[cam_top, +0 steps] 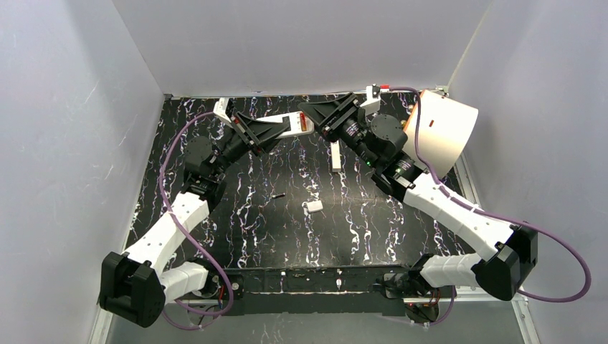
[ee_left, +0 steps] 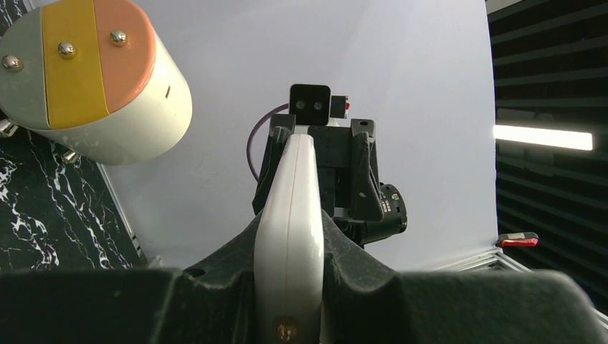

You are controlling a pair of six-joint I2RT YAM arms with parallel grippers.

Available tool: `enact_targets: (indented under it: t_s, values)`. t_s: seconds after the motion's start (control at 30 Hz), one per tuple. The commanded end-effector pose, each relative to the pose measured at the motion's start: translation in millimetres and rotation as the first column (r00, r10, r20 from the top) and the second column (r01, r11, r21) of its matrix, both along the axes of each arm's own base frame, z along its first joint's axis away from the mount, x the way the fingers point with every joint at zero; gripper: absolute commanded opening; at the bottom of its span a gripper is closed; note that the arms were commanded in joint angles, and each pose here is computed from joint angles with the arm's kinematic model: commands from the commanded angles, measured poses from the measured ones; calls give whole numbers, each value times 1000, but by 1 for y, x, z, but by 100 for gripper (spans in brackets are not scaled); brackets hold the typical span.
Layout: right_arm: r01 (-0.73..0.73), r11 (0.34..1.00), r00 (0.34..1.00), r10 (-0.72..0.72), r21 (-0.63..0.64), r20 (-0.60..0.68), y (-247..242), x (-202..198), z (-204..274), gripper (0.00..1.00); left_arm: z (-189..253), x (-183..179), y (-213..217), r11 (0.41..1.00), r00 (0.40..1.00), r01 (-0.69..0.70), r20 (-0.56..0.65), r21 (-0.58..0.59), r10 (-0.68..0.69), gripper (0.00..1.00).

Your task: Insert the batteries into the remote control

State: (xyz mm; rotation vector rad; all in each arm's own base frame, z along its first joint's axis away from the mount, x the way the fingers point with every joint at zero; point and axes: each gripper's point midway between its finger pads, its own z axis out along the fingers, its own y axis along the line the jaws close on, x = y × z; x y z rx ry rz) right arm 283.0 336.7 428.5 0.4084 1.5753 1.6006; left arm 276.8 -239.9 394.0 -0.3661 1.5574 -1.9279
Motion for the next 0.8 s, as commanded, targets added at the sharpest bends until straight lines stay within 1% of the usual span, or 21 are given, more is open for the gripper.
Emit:
enact_targets:
  t_s: [0.0, 0.07, 0.2, 0.3, 0.37, 0.47, 0.5, 0.57, 0.63, 0.67, 0.7, 0.73, 0.77]
  values:
    - [-57, 998, 984, 52, 24, 171, -5, -15, 37, 55, 23, -1, -1, 999, 999, 14, 44, -29, -13, 0]
    - [-74, 997, 981, 72, 4, 181, -2, -16, 37, 55, 26, -1, -2, 999, 999, 20, 46, -31, -18, 0]
    - [-70, 997, 979, 71, -11, 192, -3, -14, 34, 44, 24, 0, -3, 999, 999, 24, 31, -36, -23, 0]
    - [-88, 996, 971, 92, -31, 220, -2, -19, 36, 41, 27, 2, -2, 998, 1000, 24, 9, -54, -24, 0]
    - [-90, 995, 968, 98, -46, 231, -2, -19, 36, 38, 35, 1, -2, 998, 999, 30, 25, -60, -28, 0]
    - [-95, 992, 966, 111, -78, 233, 0, -16, 32, 23, 42, 0, -3, 997, 998, 40, 42, -61, -38, 0]
    - [-96, 991, 966, 115, -90, 230, 1, -15, 30, 20, 43, 0, -4, 997, 998, 44, 43, -61, -41, 0]
    - [-99, 990, 967, 120, -102, 226, 2, -13, 28, 17, 42, -1, -4, 997, 998, 46, 42, -58, -44, 0]
    - [-97, 990, 968, 118, -100, 223, 1, -12, 27, 20, 41, -1, -4, 998, 998, 44, 45, -55, -42, 0]
    - [-102, 990, 968, 120, -94, 221, 1, -12, 28, 25, 40, -1, -4, 998, 998, 43, 44, -54, -41, 0]
    - [-100, 991, 969, 117, -85, 217, -1, -11, 29, 33, 41, -1, -4, 998, 998, 41, 47, -53, -39, 0]
    - [-97, 993, 971, 111, -73, 211, -3, -10, 31, 46, 41, -2, -3, 998, 998, 40, 54, -51, -38, 0]
    - [-93, 994, 975, 103, -57, 197, -6, -9, 32, 55, 42, -2, -3, 998, 998, 40, 60, -48, -37, 0]
